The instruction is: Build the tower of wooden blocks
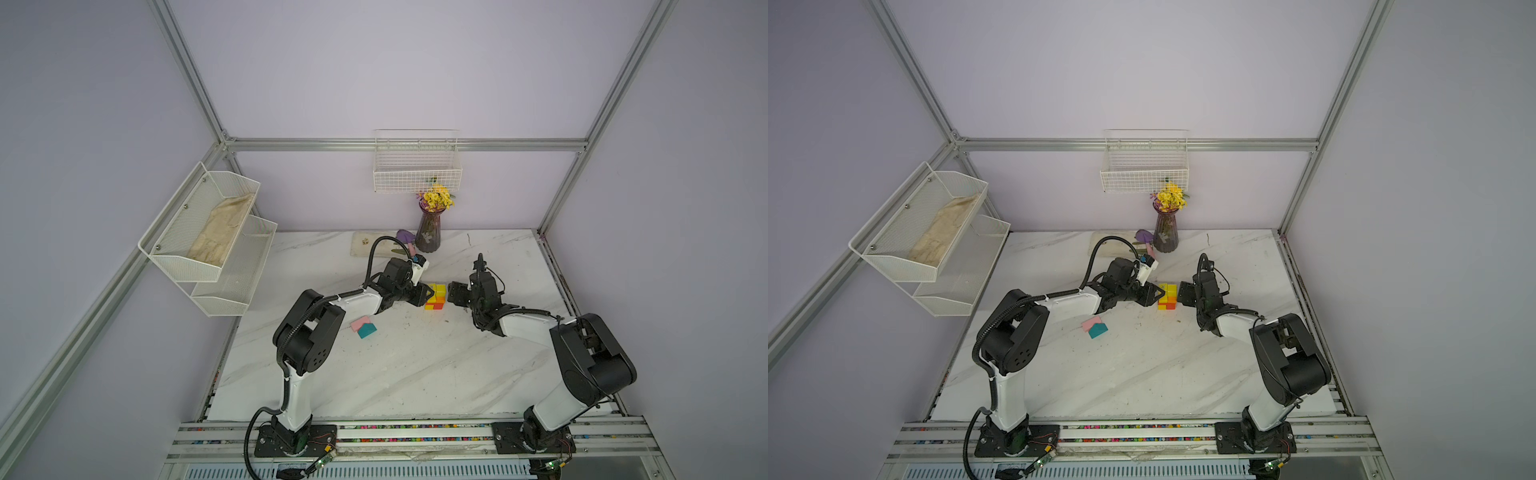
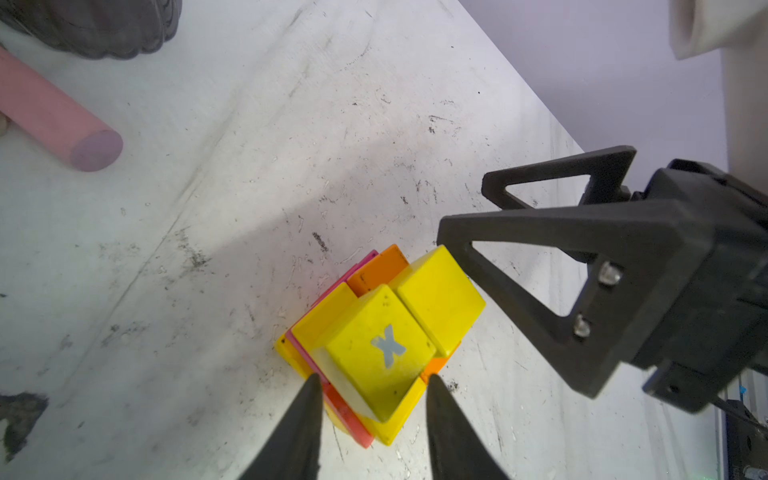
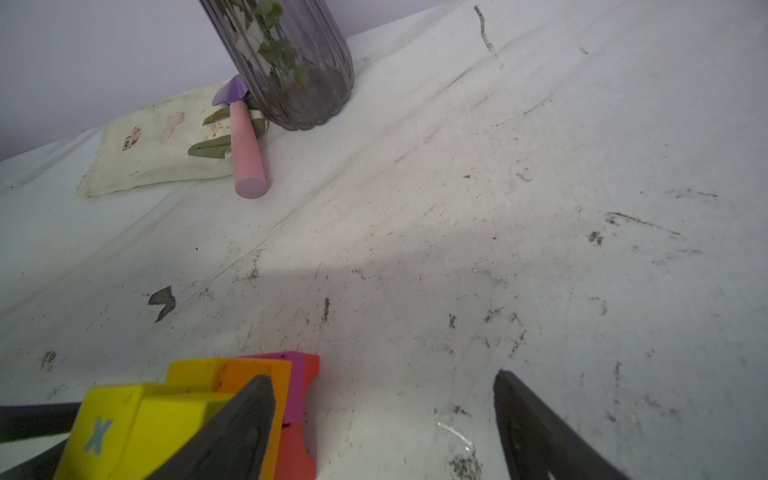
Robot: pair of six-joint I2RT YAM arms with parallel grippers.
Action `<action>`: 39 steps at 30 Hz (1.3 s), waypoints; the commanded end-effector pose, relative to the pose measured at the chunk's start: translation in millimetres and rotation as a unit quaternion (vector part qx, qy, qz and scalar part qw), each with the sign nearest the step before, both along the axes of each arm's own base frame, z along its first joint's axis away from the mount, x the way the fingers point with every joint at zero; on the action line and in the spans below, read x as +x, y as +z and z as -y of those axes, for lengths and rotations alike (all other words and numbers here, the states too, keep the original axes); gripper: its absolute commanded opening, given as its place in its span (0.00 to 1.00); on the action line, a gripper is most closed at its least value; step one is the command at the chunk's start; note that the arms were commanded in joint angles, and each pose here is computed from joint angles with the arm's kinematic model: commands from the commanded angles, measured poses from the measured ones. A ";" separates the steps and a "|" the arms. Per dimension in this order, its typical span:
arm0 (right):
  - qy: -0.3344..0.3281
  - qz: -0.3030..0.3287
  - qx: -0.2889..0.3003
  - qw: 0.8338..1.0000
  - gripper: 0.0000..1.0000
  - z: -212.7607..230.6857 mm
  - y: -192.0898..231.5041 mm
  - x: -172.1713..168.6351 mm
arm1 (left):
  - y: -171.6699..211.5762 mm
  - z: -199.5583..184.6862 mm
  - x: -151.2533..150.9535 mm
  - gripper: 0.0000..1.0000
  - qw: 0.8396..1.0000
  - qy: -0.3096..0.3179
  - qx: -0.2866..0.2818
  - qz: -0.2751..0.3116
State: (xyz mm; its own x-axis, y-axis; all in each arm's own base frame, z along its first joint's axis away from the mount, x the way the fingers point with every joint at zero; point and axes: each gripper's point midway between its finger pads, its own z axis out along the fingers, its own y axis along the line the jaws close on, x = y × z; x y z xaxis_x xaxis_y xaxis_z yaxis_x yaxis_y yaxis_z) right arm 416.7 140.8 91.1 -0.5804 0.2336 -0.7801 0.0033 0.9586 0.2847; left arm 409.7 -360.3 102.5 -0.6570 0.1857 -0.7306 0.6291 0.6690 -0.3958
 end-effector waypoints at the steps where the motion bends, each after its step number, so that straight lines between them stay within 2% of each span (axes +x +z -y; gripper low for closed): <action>1: -0.003 0.018 0.006 1.000 0.85 1.2 12.8 3.0 | 48.6 7.1 4.4 0.54 0.999 -0.003 -0.032 0.035; 5: -0.015 0.032 0.008 0.999 0.86 8.8 28.4 -4.3 | 73.6 -22.6 -20.0 0.66 0.998 0.024 -0.027 0.057; 8: -0.011 0.050 0.018 0.998 0.86 8.1 53.8 -12.5 | 98.5 -55.7 -43.5 0.73 0.993 0.060 -0.030 0.095; 11: 0.005 0.082 0.034 0.996 0.87 -3.1 90.4 -27.3 | 115.0 -109.7 -65.3 0.74 0.981 0.145 -0.020 0.126; 13: 0.021 0.099 0.045 0.994 0.87 -16.8 111.6 -38.5 | 115.4 -151.9 -77.9 0.77 0.966 0.213 -0.006 0.144; 17: 0.067 0.113 0.067 0.989 0.87 -57.2 141.2 -55.9 | 110.6 -220.8 -102.8 0.81 0.936 0.304 -0.001 0.178; 22: 0.143 0.112 0.063 0.981 0.87 -134.0 155.5 -80.9 | 77.7 -308.9 -125.3 0.86 0.885 0.428 0.025 0.179; 25: 0.193 0.095 0.047 0.975 0.87 -186.3 141.0 -95.3 | 65.7 -343.1 -133.8 0.91 0.859 0.482 0.028 0.172; 26: 0.204 0.085 0.037 0.974 0.87 -201.6 131.5 -99.7 | 67.3 -346.0 -135.5 0.91 0.857 0.484 0.026 0.174; 31: 0.231 0.038 -0.025 0.972 0.89 -271.0 83.6 -109.7 | 67.1 -364.4 -139.5 0.93 0.830 0.528 0.008 0.181; 35: 0.237 -0.004 -0.076 0.968 0.92 -301.3 36.8 -113.0 | 65.3 -369.5 -138.8 0.99 0.825 0.537 0.000 0.175; 39: 0.234 -0.042 -0.113 0.965 0.93 -313.1 -1.1 -109.2 | 56.9 -384.6 -135.9 0.99 0.804 0.575 -0.008 0.156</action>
